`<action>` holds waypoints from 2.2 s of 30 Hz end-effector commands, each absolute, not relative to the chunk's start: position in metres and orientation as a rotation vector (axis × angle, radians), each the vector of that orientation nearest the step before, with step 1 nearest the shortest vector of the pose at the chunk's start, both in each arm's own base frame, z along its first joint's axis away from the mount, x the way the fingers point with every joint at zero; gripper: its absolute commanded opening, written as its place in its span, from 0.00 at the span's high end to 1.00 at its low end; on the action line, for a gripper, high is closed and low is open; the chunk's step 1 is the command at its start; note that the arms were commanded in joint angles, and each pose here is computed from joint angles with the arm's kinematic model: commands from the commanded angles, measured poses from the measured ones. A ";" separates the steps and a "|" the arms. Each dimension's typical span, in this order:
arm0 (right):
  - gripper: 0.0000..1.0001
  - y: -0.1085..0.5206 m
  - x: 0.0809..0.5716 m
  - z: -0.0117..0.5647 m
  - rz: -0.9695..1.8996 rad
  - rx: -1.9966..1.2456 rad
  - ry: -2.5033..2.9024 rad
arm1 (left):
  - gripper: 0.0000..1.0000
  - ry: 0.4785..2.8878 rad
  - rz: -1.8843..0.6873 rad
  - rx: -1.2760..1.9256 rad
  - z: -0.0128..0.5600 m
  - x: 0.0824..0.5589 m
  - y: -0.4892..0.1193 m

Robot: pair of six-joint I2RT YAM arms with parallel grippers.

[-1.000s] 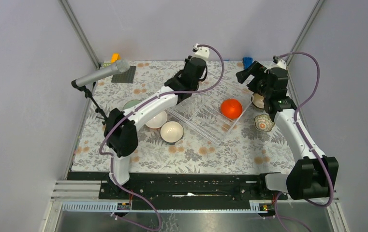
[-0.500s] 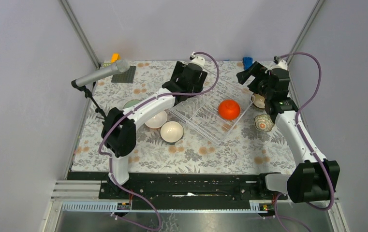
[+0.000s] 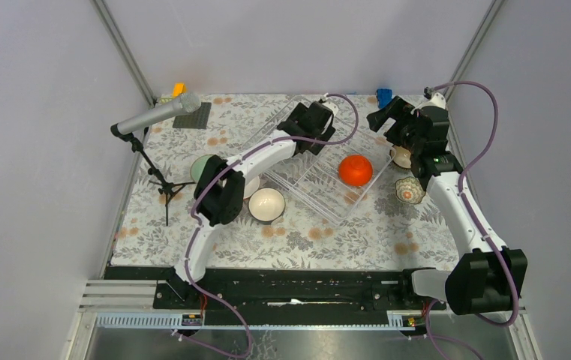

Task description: Unload the bowls from the dish rack

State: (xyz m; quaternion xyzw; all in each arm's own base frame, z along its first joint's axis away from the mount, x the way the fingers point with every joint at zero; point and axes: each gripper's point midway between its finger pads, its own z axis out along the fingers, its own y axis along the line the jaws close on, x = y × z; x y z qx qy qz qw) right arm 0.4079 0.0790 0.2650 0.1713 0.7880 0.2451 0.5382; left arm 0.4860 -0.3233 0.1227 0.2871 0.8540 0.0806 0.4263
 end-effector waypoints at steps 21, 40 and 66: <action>0.00 0.079 0.403 0.287 0.596 0.374 1.823 | 0.36 2.071 0.404 0.638 0.166 0.520 -0.288; 0.00 0.081 0.404 0.286 0.604 0.368 1.825 | 0.69 1.833 0.224 0.236 0.272 0.496 -0.258; 0.15 0.184 0.350 0.211 1.076 -0.066 1.937 | 0.70 1.796 -0.992 0.068 0.306 0.365 -0.321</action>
